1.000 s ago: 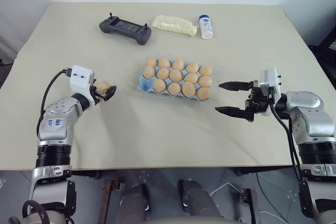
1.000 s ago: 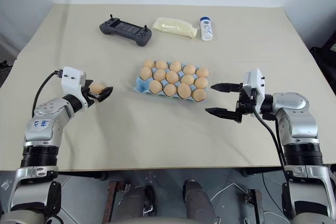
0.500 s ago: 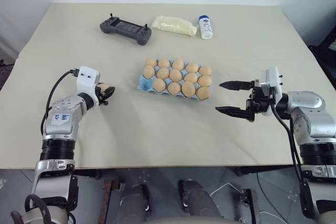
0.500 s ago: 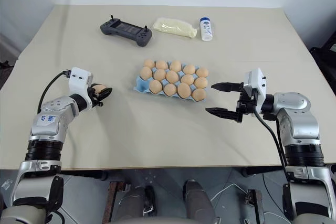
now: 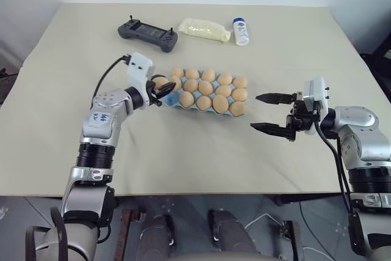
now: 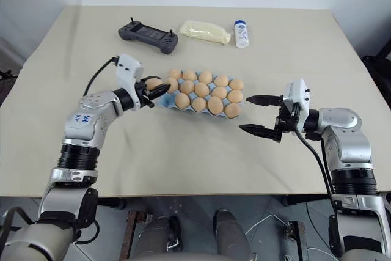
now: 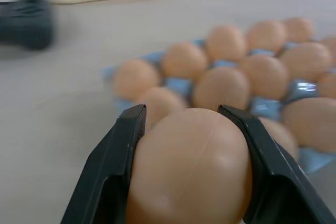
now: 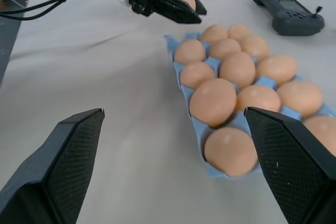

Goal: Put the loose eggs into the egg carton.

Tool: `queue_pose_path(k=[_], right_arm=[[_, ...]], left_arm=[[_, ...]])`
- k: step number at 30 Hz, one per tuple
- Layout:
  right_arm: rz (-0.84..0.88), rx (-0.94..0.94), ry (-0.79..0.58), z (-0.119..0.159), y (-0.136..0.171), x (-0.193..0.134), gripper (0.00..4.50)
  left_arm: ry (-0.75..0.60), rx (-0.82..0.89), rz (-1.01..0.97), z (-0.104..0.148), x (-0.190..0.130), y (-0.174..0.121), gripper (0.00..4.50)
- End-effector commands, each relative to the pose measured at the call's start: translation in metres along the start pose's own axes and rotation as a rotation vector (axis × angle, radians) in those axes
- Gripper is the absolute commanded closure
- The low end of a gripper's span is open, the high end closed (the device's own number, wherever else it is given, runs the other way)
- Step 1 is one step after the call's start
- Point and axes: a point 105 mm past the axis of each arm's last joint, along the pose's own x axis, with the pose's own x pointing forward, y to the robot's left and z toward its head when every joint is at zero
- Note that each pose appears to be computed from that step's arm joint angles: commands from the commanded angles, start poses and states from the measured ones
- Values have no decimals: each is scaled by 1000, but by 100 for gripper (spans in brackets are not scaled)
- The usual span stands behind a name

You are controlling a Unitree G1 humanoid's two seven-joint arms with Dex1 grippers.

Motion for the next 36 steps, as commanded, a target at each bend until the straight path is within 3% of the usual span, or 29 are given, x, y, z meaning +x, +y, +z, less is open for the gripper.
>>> queue_pose_path(k=[1, 14, 22, 32, 36], right_arm=[[-35, -43, -46, 11, -4, -3, 0], [-82, -26, -36, 3, 7, -12, 0], [-83, -27, -38, 4, 7, -11, 0], [-85, -32, -32, 5, 7, -14, 0], [-82, -40, -34, 6, 3, -10, 0]], left_arm=[[-25, 29, -29, 8, 8, -5, 263], [-11, 59, 13, 13, 7, 4, 263], [0, 53, 35, 14, 6, 10, 7], [-111, 55, 82, 45, -25, 25, 1], [-158, 178, 58, 47, -53, 36, 1]])
